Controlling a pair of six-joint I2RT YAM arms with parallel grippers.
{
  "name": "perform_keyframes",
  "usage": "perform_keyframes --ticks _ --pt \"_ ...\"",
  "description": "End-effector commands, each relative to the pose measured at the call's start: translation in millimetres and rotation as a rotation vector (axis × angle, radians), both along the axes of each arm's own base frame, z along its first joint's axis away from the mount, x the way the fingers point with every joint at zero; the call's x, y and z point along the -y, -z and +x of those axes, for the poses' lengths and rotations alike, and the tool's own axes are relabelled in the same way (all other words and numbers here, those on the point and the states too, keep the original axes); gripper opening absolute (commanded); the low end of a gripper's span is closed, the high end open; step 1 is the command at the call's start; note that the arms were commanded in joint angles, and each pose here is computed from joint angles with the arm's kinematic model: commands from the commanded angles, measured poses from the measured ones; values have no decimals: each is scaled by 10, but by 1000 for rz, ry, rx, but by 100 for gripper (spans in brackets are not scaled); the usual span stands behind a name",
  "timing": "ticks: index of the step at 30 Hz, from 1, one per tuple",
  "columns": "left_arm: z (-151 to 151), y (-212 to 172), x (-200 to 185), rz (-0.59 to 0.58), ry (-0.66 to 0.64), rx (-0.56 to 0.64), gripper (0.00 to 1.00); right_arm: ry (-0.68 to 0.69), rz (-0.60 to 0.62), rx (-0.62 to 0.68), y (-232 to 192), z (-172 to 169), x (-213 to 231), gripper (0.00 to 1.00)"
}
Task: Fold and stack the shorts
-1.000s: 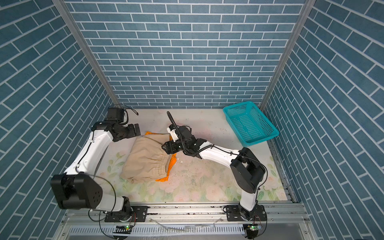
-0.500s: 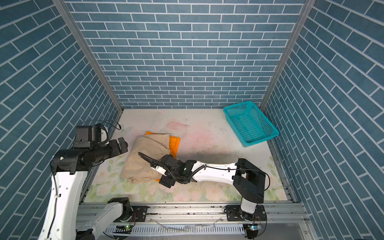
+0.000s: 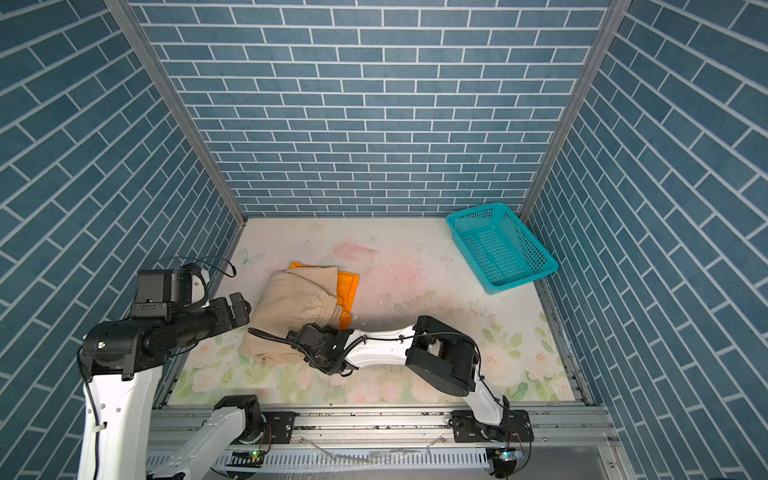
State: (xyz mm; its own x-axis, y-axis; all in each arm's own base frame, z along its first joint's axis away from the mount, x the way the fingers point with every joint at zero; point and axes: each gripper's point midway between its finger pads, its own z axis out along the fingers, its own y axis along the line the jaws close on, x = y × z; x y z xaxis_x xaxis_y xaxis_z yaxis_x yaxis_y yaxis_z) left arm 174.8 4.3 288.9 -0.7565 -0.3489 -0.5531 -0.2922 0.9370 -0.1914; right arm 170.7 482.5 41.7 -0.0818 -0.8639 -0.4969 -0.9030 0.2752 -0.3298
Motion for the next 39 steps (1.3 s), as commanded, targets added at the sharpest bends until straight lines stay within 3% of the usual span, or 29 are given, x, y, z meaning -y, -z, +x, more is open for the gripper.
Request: perform_keyframes --ticks 1,10,15,20,25,31,34,36,39 --pt "-68 50 -49 36 2 -30 100 57 19 -21 116 207 -135 57" --pt "4 169 -91 62 4 -65 100 177 101 -144 438 904 -707 57" --pt "18 112 -136 84 -3 -67 100 195 261 -115 293 1444 -1168 70" --pt "24 15 -205 108 -32 -51 100 129 454 -79 -362 1600 -1501 82" --pt "141 -68 -180 85 -31 -16 100 120 679 -48 -1245 1505 -1325 87" --pt "485 189 -31 10 20 92 100 267 779 -28 -1763 1447 -302 88" --pt "673 451 -250 97 -73 171 100 416 765 -8 -1835 1454 596 89" --pt "776 589 -505 220 -162 227 100 561 686 41 -1728 1411 1380 89" --pt "912 528 -669 190 -278 324 100 794 597 132 -1614 1287 2579 91"
